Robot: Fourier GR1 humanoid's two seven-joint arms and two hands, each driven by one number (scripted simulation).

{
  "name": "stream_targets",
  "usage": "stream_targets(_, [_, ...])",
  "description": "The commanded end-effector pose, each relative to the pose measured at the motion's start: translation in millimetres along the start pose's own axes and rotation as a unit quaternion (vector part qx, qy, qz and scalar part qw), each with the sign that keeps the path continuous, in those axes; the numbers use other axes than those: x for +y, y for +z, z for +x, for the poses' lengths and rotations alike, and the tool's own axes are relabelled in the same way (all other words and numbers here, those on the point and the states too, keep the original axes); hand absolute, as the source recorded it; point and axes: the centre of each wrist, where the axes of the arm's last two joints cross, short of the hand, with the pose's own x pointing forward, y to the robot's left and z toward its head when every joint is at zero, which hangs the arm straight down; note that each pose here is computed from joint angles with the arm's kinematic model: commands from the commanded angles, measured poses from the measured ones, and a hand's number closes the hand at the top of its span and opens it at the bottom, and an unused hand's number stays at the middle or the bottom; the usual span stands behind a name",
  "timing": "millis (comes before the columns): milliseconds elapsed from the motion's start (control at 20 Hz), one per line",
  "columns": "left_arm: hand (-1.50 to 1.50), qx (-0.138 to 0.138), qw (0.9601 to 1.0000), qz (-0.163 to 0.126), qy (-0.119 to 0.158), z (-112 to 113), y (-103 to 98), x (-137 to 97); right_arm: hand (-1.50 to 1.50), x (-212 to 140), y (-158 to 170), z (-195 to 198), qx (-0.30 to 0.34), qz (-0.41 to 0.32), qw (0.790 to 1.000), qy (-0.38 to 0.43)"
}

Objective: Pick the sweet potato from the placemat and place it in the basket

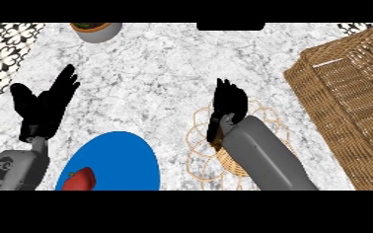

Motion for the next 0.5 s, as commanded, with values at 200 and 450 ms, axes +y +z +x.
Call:
stream_targets(200, [0.00, -0.006, 1.0000, 0.002, 0.003, -4, 1, -9, -1.50, 22, 6, -27, 0.028, 0.013, 0.999, 0.014])
stream_targets(450, [0.00, -0.001, 1.0000, -0.009, 0.001, -5, -2, 11, -1.50, -1, 21, -3, 0.000, 0.030, 0.999, -0.020])
